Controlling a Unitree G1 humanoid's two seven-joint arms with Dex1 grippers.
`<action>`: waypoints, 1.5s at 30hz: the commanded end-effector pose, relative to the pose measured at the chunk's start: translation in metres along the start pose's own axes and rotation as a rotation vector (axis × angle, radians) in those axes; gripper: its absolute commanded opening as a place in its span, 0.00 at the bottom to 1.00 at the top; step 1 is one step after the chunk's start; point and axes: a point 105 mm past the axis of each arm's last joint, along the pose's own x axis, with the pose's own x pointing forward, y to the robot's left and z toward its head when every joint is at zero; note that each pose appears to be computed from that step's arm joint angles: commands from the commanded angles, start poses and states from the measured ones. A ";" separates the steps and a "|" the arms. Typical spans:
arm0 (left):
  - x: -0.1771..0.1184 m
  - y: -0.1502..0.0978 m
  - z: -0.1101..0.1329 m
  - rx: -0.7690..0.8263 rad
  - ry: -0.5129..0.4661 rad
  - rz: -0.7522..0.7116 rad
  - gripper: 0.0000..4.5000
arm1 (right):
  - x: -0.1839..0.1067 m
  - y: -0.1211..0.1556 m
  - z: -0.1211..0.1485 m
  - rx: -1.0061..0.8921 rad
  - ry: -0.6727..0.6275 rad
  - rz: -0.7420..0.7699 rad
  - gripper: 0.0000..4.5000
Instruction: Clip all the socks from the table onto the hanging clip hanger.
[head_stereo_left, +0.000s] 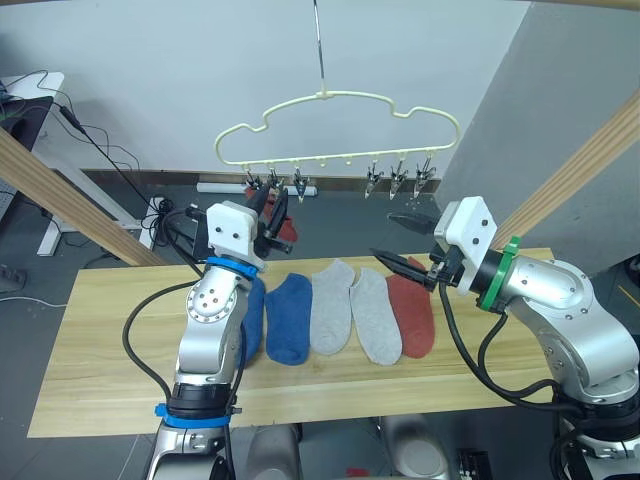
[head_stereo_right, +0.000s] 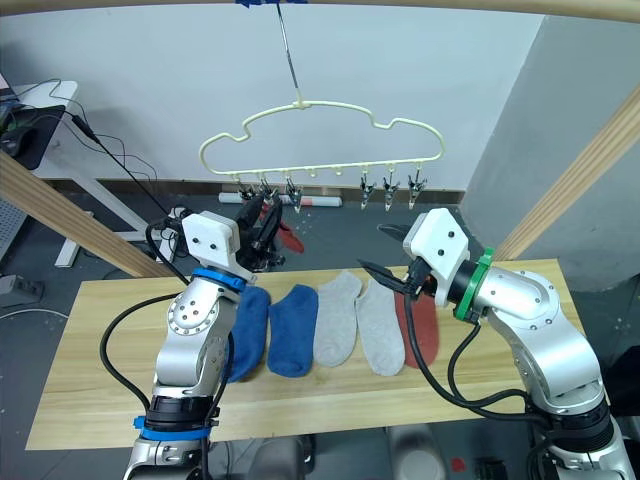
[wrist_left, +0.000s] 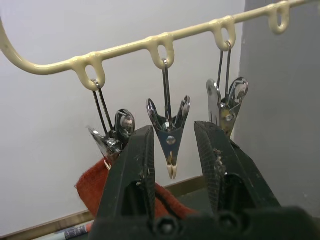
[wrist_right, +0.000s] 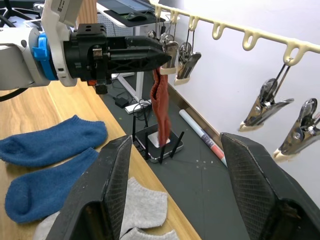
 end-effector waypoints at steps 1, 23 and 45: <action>0.003 0.004 0.012 0.015 -0.054 0.029 0.31 | -0.005 0.001 0.014 -0.041 -0.048 -0.005 0.65; 0.015 0.003 0.024 -0.010 -0.097 0.040 0.31 | -0.001 0.008 0.024 -0.016 -0.103 0.049 0.65; 0.011 0.000 0.028 0.021 -0.089 -0.014 0.03 | -0.007 -0.013 -0.124 0.122 0.329 -0.331 1.00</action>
